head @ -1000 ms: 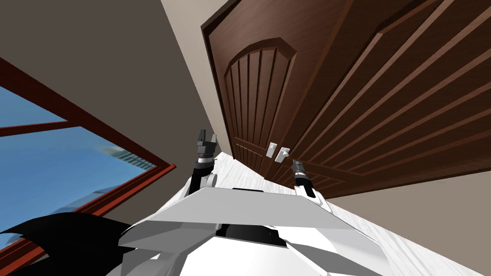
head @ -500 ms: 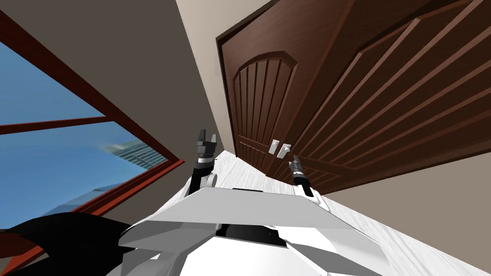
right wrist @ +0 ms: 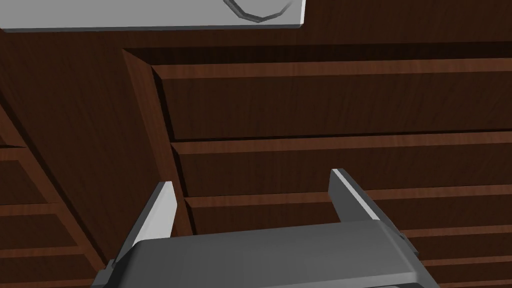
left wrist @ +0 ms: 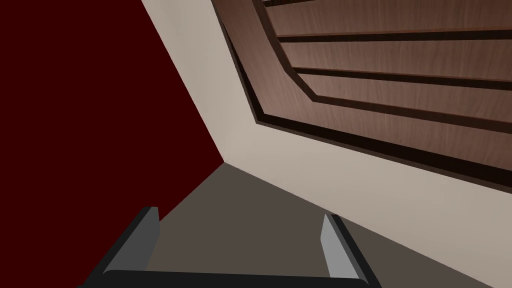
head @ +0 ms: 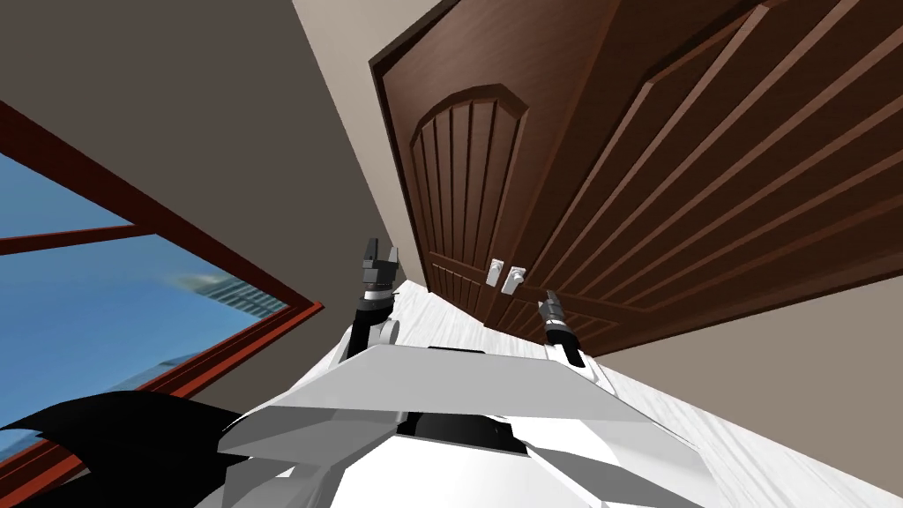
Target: Pull the door open
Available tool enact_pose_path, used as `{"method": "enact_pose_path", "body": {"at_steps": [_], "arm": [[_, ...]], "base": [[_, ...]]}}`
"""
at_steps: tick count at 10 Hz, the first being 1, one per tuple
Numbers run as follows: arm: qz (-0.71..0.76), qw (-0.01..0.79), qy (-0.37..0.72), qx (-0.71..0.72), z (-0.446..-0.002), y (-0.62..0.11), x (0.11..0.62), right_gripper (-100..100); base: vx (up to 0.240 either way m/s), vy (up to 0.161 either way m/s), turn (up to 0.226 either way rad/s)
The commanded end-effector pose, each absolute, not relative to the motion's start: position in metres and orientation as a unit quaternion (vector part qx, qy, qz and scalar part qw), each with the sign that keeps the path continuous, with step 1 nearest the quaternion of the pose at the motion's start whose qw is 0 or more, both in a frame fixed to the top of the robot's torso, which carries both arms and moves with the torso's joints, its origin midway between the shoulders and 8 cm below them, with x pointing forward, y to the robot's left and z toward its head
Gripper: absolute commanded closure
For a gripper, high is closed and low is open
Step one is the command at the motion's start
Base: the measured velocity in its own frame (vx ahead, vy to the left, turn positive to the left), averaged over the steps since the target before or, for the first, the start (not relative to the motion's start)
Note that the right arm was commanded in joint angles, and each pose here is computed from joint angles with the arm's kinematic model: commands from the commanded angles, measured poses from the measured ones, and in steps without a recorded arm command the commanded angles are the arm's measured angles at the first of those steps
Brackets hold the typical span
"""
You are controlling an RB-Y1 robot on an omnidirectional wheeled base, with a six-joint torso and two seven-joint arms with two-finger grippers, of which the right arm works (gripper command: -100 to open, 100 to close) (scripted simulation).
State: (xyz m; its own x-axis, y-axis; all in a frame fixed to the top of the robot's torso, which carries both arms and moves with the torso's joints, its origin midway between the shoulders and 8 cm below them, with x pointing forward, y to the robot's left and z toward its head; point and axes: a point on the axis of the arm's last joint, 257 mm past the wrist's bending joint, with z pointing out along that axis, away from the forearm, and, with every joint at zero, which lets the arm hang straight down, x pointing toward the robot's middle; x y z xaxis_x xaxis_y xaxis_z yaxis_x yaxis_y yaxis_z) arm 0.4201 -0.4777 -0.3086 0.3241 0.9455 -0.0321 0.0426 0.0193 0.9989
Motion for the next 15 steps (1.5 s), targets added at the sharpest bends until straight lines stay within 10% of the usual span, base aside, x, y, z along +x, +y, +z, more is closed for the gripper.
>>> {"method": "enact_pose_path", "body": {"at_steps": [1, 5, 6, 15], "arm": [[0.399, 0.572, 0.426, 0.576, -0.307, -0.474, 0.425, -100], [0.416, 0.569, 0.426, 0.567, -0.299, -0.455, 0.439, -100], [0.416, 0.569, 0.426, 0.567, -0.299, -0.455, 0.439, 100], [0.4, 0.567, 0.433, 0.575, -0.311, -0.47, 0.422, 100]], "base": [[0.174, -0.018, 0.051], [0.202, 0.063, 0.106], [-0.008, -0.006, -0.029], [-0.101, -0.022, -0.008]]}}
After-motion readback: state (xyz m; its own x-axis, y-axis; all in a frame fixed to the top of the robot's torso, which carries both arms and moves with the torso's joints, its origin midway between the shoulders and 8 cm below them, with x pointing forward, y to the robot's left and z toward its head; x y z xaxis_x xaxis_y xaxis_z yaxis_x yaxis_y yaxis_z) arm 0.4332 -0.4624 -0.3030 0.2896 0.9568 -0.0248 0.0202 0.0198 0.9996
